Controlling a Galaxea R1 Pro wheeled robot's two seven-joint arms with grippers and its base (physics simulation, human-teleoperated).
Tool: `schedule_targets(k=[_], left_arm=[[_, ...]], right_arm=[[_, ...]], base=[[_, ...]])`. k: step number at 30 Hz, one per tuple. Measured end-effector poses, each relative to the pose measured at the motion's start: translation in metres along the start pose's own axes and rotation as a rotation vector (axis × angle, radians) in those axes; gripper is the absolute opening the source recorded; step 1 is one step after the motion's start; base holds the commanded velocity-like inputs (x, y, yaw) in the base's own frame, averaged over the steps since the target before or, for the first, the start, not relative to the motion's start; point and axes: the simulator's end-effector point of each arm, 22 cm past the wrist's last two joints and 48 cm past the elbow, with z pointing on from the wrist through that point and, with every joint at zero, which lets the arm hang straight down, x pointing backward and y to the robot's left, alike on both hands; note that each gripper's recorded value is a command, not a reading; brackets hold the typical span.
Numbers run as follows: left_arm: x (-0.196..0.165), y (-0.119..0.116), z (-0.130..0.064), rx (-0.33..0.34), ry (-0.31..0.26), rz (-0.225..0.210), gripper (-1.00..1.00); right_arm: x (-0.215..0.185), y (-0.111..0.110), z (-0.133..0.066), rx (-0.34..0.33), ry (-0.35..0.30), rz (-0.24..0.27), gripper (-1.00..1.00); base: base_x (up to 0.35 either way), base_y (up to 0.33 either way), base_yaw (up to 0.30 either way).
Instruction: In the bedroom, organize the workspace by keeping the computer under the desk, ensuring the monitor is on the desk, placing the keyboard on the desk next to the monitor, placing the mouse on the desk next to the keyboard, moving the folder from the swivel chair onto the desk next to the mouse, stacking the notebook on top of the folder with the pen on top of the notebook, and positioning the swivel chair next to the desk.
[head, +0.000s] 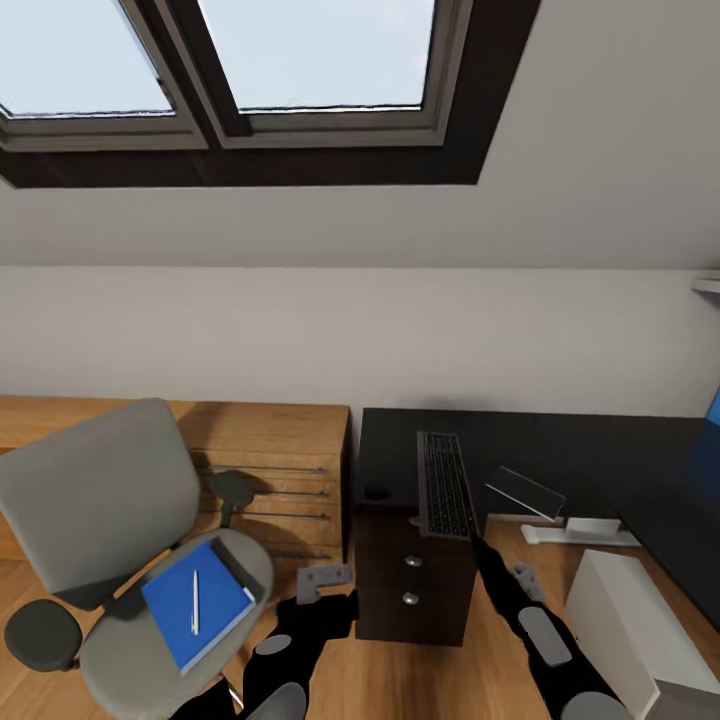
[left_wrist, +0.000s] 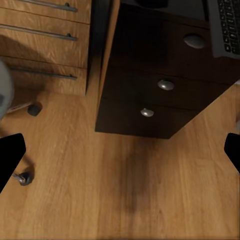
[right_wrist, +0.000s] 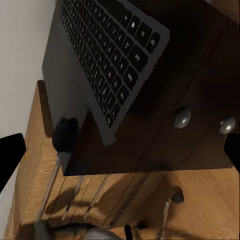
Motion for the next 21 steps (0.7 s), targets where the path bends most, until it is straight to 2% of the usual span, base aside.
schedule_targets(k=[1, 2, 5, 6, 10, 14, 21], left_arm=[[0.0, -0.002, 0.0, 0.005, -0.002, -0.001, 1.0], [-0.002, -0.007, -0.003, 0.022, -0.007, -0.005, 1.0], [0.002, -0.012, -0.004, 0.04, 0.002, -0.016, 1.0], [0.008, -0.014, -0.004, 0.052, 0.025, -0.029, 1.0], [0.019, -0.013, -0.001, 0.061, 0.053, -0.044, 1.0], [0.024, -0.011, 0.003, 0.061, 0.057, -0.045, 1.0], [0.032, -0.009, 0.009, 0.061, 0.057, -0.046, 1.0]], right_arm=[[0.0, -0.001, 0.0, -0.004, 0.018, 0.034, 1.0], [-0.004, -0.003, 0.0, -0.012, 0.039, 0.094, 1.0], [-0.007, -0.007, 0.001, -0.02, 0.046, 0.138, 1.0], [-0.01, -0.008, 0.001, -0.024, 0.046, 0.161, 1.0], [-0.011, -0.009, 0.004, -0.039, 0.045, 0.172, 1.0], [-0.012, -0.005, 0.006, -0.084, 0.041, 0.169, 1.0], [-0.012, -0.01, 0.01, -0.101, 0.037, 0.162, 1.0]], base=[[0.0, 0.0, 0.0], [0.0, 0.0, 0.0], [0.0, 0.0, 0.0], [0.0, 0.0, 0.0], [0.0, 0.0, 0.0], [0.0, 0.0, 0.0], [0.0, 0.0, 0.0]])
